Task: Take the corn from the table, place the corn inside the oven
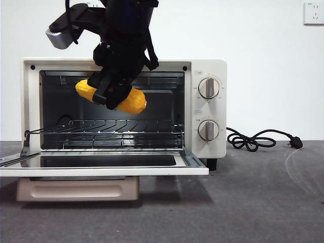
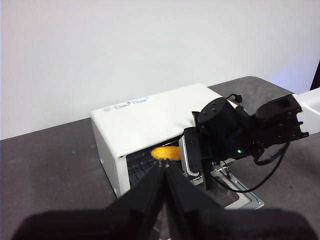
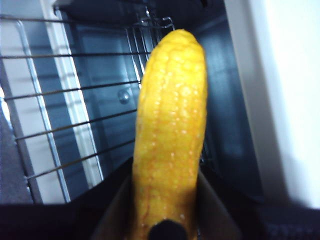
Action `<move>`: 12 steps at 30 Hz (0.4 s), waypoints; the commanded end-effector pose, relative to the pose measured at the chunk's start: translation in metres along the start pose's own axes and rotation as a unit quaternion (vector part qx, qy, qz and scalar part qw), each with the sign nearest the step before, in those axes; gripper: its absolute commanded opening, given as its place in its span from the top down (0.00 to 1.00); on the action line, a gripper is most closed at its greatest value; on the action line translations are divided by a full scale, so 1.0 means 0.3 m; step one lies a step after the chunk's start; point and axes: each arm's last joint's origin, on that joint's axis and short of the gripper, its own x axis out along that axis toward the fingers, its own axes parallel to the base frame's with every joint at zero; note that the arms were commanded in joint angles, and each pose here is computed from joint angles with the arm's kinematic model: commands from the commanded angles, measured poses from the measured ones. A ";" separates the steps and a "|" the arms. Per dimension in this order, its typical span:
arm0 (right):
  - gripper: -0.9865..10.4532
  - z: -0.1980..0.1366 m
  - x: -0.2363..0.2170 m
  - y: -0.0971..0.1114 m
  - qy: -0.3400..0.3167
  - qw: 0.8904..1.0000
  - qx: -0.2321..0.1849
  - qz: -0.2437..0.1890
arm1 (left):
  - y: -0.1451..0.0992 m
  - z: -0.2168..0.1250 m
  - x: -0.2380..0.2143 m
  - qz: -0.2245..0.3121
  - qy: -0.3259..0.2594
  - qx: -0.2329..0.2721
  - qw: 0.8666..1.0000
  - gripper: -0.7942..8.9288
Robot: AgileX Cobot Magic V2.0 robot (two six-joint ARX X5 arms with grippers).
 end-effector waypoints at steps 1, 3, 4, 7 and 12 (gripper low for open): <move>0.91 -0.005 0.026 0.019 0.004 1.000 -0.005 0.010 | 0.001 -0.003 -0.004 0.001 -0.001 0.006 1.000 0.92; 0.90 -0.011 0.030 0.016 0.002 1.000 -0.004 0.016 | 0.001 -0.005 -0.004 0.001 0.001 0.006 1.000 0.92; 0.88 -0.013 0.031 0.014 0.002 1.000 -0.004 0.018 | 0.001 -0.006 -0.004 0.001 0.002 0.006 1.000 0.92; 0.70 -0.014 0.033 0.012 0.000 1.000 0.005 0.019 | 0.001 -0.010 -0.004 0.001 0.009 0.007 1.000 0.92; 0.63 -0.015 0.032 0.013 0.001 1.000 0.016 0.020 | 0.001 -0.014 -0.004 0.001 0.015 0.008 1.000 0.92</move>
